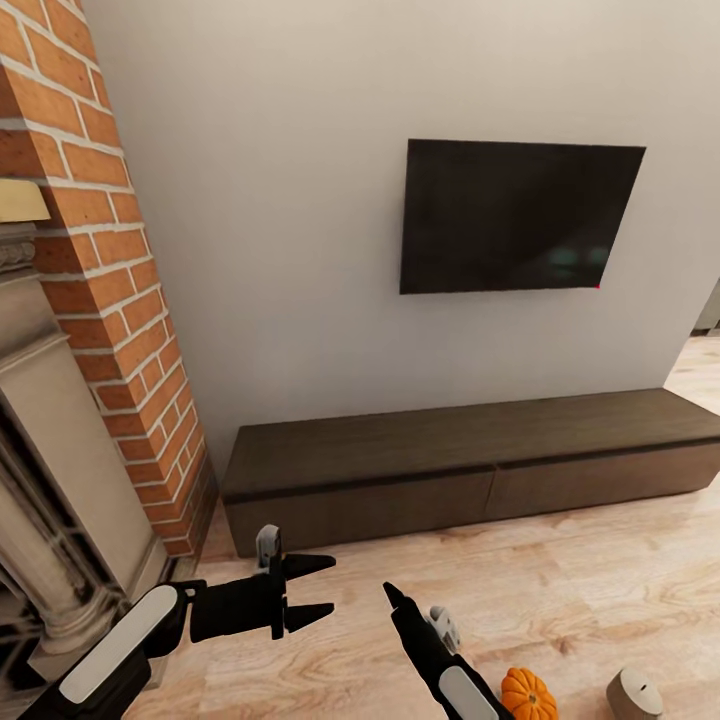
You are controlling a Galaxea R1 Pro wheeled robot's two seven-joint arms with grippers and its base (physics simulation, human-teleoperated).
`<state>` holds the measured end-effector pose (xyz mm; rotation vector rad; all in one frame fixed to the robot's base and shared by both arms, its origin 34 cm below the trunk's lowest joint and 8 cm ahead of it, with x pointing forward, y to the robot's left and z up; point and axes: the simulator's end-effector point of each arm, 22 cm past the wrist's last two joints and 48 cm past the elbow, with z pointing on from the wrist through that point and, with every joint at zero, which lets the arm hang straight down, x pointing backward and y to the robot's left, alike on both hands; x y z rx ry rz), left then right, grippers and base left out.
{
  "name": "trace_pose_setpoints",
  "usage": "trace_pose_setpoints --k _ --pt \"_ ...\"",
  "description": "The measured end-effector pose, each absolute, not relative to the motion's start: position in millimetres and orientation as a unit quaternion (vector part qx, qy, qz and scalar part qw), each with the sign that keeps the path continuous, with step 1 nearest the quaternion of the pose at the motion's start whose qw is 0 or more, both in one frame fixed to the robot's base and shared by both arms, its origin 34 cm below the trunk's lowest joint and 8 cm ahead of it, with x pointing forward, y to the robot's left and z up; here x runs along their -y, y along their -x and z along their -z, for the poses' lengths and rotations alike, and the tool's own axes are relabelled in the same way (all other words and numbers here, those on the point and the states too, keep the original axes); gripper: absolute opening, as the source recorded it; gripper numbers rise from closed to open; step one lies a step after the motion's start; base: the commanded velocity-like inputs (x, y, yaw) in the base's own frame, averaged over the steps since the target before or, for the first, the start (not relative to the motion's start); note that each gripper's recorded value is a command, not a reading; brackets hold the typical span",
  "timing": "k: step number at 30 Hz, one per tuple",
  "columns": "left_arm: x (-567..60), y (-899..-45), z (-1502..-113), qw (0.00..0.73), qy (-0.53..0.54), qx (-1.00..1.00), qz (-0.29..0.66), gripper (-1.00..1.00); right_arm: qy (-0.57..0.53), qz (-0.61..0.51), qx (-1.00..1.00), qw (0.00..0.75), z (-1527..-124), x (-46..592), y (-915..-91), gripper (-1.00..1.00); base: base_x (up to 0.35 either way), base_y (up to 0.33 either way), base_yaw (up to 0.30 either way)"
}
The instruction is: Place each of the two pumpkins and all three candles from the living room inside a cabinet in the living room (use any cabinet), then make sure every cabinet is closed, and position the cauldron so it is next to a table in the living room.
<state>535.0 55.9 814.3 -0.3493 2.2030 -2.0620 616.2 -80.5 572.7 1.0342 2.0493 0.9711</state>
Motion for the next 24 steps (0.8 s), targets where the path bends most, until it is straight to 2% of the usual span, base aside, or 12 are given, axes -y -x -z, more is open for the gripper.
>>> trace_pose_setpoints --k 9,14,17,24 --pt "-61 -534 -801 0.051 0.119 -0.719 0.683 1.00 -0.390 -0.375 -0.774 0.331 -566 80 -623 1.00 0.000 0.000 0.000" --pt "-61 -533 -792 0.051 0.120 -0.719 0.683 1.00 -0.404 -0.348 -0.754 0.385 -566 105 -636 1.00 0.000 0.000 0.000" --pt "-61 -532 -786 0.051 0.120 -0.719 0.683 1.00 -0.414 -0.377 -0.727 0.397 -573 105 -641 1.00 0.000 0.000 0.000" --pt "-61 -530 -771 0.050 0.120 -0.719 0.682 1.00 -0.439 -0.446 -0.691 0.361 -573 88 -640 1.00 0.000 0.000 0.000"
